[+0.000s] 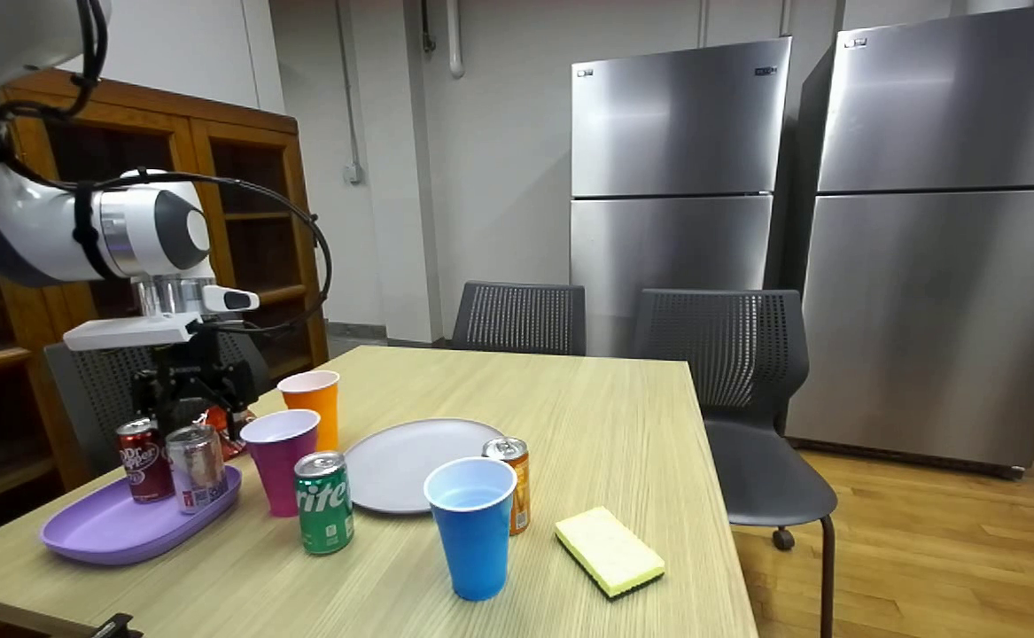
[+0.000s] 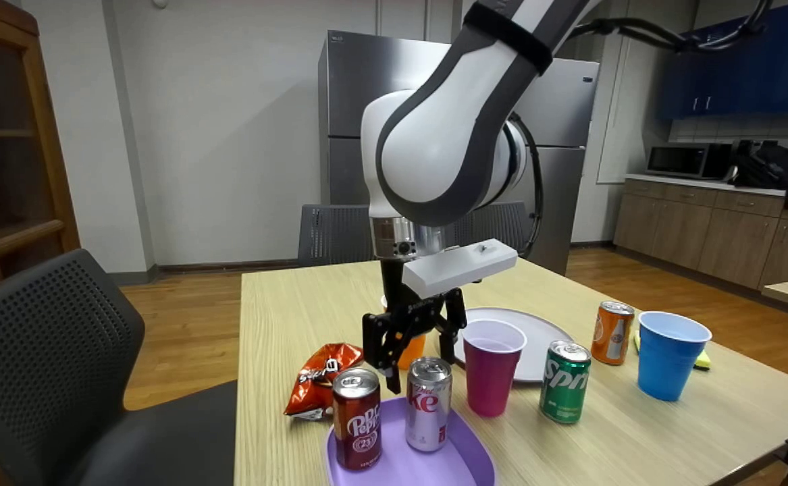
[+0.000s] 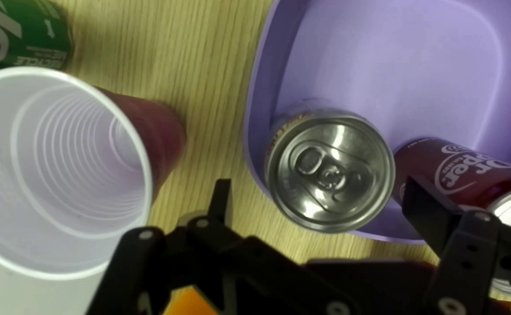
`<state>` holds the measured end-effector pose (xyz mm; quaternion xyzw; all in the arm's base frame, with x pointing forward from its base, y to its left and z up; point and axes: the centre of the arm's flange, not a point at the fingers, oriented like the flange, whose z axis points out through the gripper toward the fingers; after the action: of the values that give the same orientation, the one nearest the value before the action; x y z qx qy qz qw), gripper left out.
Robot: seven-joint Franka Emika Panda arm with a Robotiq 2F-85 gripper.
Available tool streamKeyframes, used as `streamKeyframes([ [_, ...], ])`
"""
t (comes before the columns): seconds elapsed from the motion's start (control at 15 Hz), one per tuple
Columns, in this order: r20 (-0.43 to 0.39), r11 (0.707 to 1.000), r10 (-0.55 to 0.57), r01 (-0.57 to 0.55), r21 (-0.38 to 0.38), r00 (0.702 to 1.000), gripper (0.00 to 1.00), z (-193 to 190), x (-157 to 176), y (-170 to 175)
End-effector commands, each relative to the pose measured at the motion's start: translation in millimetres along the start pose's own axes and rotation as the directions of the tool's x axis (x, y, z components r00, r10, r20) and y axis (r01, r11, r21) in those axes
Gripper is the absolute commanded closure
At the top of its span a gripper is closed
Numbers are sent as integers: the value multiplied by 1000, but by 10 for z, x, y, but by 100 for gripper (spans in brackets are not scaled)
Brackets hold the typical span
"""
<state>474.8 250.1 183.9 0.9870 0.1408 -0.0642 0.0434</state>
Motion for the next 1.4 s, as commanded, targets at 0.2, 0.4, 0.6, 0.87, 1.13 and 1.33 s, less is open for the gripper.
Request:
streamKeyframes([
  [0.2,-38,1000,25,-24,11,999,0,-363,-155,120],
  [0.4,-73,999,41,-39,23,996,0,-560,-258,206],
  [0.6,-114,997,68,-64,37,991,0,-778,-424,348],
  [0.87,-163,993,114,-108,45,980,0,-1010,-674,590],
  [1.13,-205,986,169,-162,49,964,0,-1171,-953,930],
  [1.33,-220,981,196,-191,46,956,0,-1220,-1154,1222],
])
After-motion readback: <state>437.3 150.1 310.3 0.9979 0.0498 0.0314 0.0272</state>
